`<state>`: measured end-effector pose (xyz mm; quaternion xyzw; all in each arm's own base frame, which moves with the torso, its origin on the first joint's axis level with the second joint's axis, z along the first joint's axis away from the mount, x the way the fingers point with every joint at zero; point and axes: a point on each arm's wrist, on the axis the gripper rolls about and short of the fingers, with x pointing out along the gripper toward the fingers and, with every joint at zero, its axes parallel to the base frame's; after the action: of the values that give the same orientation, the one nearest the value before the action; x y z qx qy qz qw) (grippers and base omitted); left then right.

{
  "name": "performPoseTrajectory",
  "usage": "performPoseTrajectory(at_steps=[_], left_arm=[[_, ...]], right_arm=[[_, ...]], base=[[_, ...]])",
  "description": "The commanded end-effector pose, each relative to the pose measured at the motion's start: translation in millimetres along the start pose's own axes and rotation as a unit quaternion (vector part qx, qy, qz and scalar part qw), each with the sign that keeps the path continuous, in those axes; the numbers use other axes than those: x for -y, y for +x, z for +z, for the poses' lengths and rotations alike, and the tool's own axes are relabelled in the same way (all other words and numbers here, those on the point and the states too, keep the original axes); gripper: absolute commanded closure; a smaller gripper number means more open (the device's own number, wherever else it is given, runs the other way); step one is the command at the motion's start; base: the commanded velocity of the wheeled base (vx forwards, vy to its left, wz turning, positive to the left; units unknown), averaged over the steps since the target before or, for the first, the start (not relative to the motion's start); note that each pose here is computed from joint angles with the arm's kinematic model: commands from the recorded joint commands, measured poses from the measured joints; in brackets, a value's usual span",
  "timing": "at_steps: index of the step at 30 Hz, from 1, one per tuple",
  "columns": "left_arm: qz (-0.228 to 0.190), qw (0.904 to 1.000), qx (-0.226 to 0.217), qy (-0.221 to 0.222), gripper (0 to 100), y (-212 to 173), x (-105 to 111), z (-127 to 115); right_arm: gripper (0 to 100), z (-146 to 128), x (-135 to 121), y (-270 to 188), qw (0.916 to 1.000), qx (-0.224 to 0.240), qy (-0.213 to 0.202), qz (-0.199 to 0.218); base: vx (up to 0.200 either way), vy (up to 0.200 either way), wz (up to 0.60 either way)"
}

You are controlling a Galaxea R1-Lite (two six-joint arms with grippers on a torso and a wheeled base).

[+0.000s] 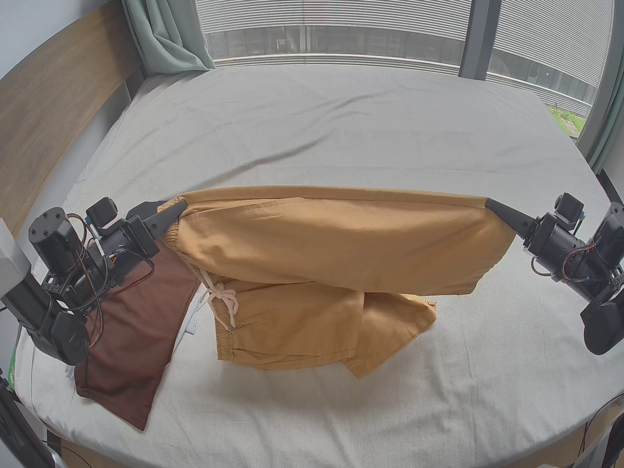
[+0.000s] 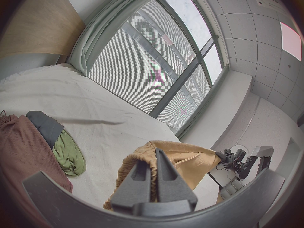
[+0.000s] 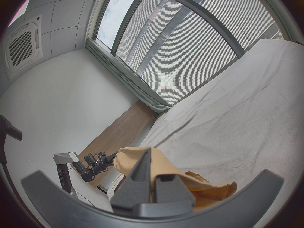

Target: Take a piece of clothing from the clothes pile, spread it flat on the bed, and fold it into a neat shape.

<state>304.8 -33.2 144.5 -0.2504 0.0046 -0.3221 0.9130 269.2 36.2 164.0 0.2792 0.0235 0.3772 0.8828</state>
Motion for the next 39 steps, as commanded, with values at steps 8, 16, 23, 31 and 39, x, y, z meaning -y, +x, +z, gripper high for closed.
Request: performPoseTrajectory(at_steps=[8,16,23,31,39], left_arm=[[0.001,1.0,0.001,0.0,100,0.2,-1.3,0.4],[0.001,1.0,0.001,0.0,100,0.5,-1.3,0.7],[0.004,1.0,0.002,0.0,100,0.9,-3.6,0.8],[0.005,1.0,0.003,0.0,100,0.7,-4.6,1.1],[0.009,0.9999,0.01,0.001,100,6.1,-6.5,1.2]], right_arm=[[100,0.1,1.7,-0.1,1.0,0.001,0.0,-0.002],[100,-1.2,1.9,0.4,1.0,-0.002,0.0,-0.002],[100,-0.7,3.1,0.6,1.0,-0.001,0.0,-0.004],[100,-1.4,3.5,0.5,1.0,-0.002,0.0,-0.004],[100,-2.3,5.5,9.3,1.0,-0.004,0.0,0.004]], base=[[0.0,0.0,0.0],[0.0,0.0,0.0],[0.0,0.0,0.0],[0.0,0.0,0.0],[0.0,0.0,0.0]])
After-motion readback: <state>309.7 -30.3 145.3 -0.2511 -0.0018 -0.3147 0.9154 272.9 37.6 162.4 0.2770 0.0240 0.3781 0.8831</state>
